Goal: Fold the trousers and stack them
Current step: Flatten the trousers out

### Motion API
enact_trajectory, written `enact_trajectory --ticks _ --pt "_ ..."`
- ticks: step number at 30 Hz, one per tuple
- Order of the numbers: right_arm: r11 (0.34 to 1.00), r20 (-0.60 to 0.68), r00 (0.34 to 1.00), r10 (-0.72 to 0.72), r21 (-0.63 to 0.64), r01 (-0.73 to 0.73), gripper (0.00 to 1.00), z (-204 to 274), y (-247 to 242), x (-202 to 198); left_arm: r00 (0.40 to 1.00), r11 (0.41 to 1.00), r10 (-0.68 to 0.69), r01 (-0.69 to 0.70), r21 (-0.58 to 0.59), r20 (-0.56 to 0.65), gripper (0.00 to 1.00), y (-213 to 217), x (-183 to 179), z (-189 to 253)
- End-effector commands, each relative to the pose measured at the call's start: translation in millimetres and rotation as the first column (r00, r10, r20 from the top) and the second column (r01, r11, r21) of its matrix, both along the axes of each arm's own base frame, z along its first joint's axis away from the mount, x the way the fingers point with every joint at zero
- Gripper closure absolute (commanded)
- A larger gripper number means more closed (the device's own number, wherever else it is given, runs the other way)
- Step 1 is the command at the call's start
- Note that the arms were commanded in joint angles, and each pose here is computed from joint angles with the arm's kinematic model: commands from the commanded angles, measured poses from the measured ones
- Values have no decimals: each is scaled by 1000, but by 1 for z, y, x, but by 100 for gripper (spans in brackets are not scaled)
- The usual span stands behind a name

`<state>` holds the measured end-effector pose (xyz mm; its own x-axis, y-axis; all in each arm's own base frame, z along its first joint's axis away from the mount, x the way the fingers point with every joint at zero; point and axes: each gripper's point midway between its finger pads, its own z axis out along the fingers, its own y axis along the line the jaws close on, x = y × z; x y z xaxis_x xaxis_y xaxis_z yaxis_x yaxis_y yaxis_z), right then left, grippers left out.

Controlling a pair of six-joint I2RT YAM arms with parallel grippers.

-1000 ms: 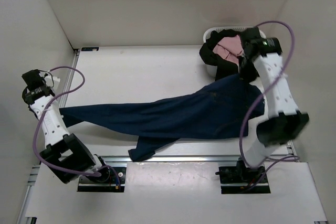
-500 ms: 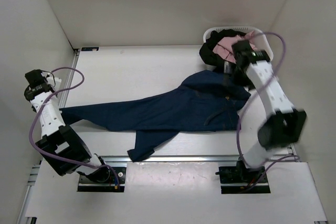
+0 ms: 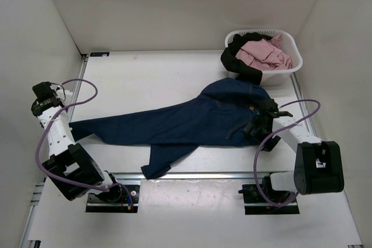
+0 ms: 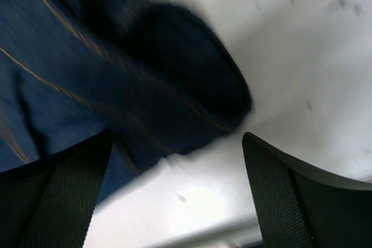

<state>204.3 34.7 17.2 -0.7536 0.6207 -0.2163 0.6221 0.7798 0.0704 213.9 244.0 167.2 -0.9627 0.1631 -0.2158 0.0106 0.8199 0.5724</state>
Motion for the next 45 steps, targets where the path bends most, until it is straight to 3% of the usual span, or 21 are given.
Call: enact_trajectory --ticks 1,2,3,7,9,13,14,16,17,20,21,22,25,28,30,31,34,39,45 --pt "992 186 974 -126 -6 130 5 8 -4 53 999 1000 -16 15 17 37 86 -4 -1 10" --pt "989 189 971 -143 -20 149 8 4 -7 56 999 1000 -16 15 17 37 86 -4 -1 10" --pt "985 183 969 -163 -33 172 30 -1 -10 54 999 1000 -16 15 17 37 86 -4 -1 10" --pt "961 131 957 -259 -60 268 85 -20 -23 36 999 1000 -16 15 17 37 86 -6 -3 9" --pt "956 124 952 -279 -60 288 100 -23 -25 33 999 1000 -16 15 17 37 86 -6 -3 9" --pt "974 225 955 -192 -74 213 100 16 -30 68 997 999 -44 44 4 63 86 -4 14 12" --pt "980 309 940 -148 -84 182 100 50 -32 99 996 999 -44 44 13 75 86 1 21 20" --pt "981 363 926 -102 -116 154 100 89 -35 122 985 998 -62 56 42 158 86 9 58 52" --pt "984 466 881 -81 -105 146 100 141 -34 154 981 996 -68 56 70 181 86 14 69 68" --pt "984 561 827 -38 -125 130 100 212 -42 175 949 985 -97 49 166 300 86 20 111 138" --pt "987 641 766 -41 -93 131 100 258 -44 187 942 982 -108 51 183 317 86 19 117 155" --pt "989 664 746 -48 -76 130 100 278 -46 184 916 972 -133 46 230 379 86 18 130 193" --pt "986 760 646 -67 -47 158 100 341 -56 167 884 950 -170 30 310 436 86 18 130 249" --pt "981 745 658 -111 -26 194 100 333 -59 129 901 944 -205 79 321 381 86 11 117 241" --pt "979 731 669 -135 -8 206 100 318 -58 102 926 949 -228 142 281 302 86 -2 97 204" --pt "972 678 717 -163 -13 233 100 285 -60 90 934 946 -248 176 272 258 86 -7 89 189" --pt "957 601 771 -211 -33 288 100 241 -66 51 953 949 -269 237 209 140 86 -24 55 132" --pt "921 535 791 -298 -56 385 100 196 -75 -3 961 954 -272 276 121 -44 86 -43 -1 49" --pt "870 483 798 -360 -136 474 100 156 -91 -41 935 958 -282 287 -9 -214 86 -63 -52 -7"
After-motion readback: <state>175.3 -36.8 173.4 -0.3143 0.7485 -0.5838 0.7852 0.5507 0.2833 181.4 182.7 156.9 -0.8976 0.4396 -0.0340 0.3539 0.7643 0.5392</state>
